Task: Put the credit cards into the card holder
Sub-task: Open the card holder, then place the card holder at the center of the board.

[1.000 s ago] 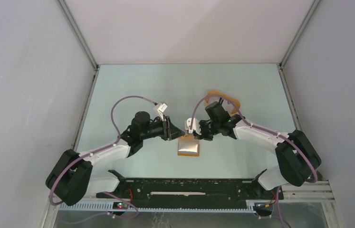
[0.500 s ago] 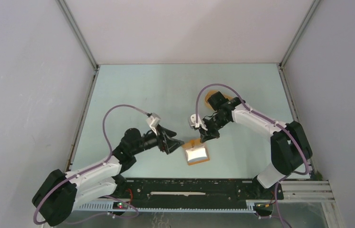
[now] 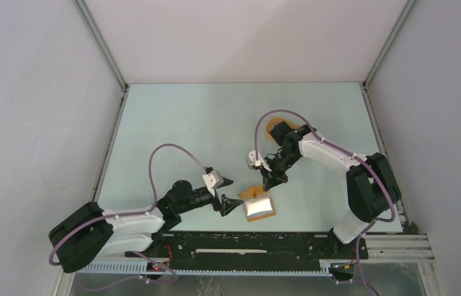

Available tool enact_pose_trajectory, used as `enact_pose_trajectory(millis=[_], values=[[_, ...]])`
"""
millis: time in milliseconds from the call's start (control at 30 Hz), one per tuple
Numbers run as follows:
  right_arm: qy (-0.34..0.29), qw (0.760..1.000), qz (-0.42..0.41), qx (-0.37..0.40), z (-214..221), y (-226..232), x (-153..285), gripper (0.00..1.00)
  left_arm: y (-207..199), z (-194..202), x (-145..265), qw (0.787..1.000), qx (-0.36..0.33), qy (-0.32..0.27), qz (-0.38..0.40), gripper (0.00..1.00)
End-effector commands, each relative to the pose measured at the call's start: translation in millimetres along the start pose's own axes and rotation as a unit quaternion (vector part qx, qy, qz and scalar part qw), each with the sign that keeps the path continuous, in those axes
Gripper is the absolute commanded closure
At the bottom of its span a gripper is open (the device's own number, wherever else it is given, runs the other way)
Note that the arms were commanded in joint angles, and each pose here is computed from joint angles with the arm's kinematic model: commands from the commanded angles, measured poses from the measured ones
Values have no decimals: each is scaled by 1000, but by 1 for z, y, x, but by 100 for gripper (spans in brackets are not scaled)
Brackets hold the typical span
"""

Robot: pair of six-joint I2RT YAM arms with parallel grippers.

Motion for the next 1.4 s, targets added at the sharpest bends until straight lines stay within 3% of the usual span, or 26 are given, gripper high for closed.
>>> enact_pose_trajectory(millis=[0,267,533,633,667,867,900,1133,1367], values=[[-20,1000,0,10,-9,-5,5,100,-1,-12,-18,998,-56,-13,17,14],[-21,1000,1,3,-7,-7,5,100,-3,-6,-35,998,-53,9,39,29],[-22,1000,4,0,-8,-8,6,100,-5,2,-51,996,-43,38,73,65],[-23,1000,8,-1,-8,-9,7,99,-4,6,-54,995,-38,50,76,93],[-22,1000,11,-7,-9,-9,7,92,-4,7,-54,995,-34,54,75,98],[-36,997,72,-20,-11,-12,30,47,1,19,-48,997,42,60,21,100],[-37,995,85,-18,-11,-12,35,43,3,21,-47,996,62,57,7,100],[-45,988,148,26,-17,0,58,39,21,26,-42,968,236,6,-81,100],[-27,977,128,170,-12,22,27,38,39,28,-45,925,339,-35,-170,100]])
Point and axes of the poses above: each gripper's point midway between its finger pads, its own x axis back along the fingers, its own y axis along the line the jaws close on, z = x × y, the point moved 7 cm from there along x, back along the fingers, and after that the axes turned 2 degrees about x, right-handed, at the moved point
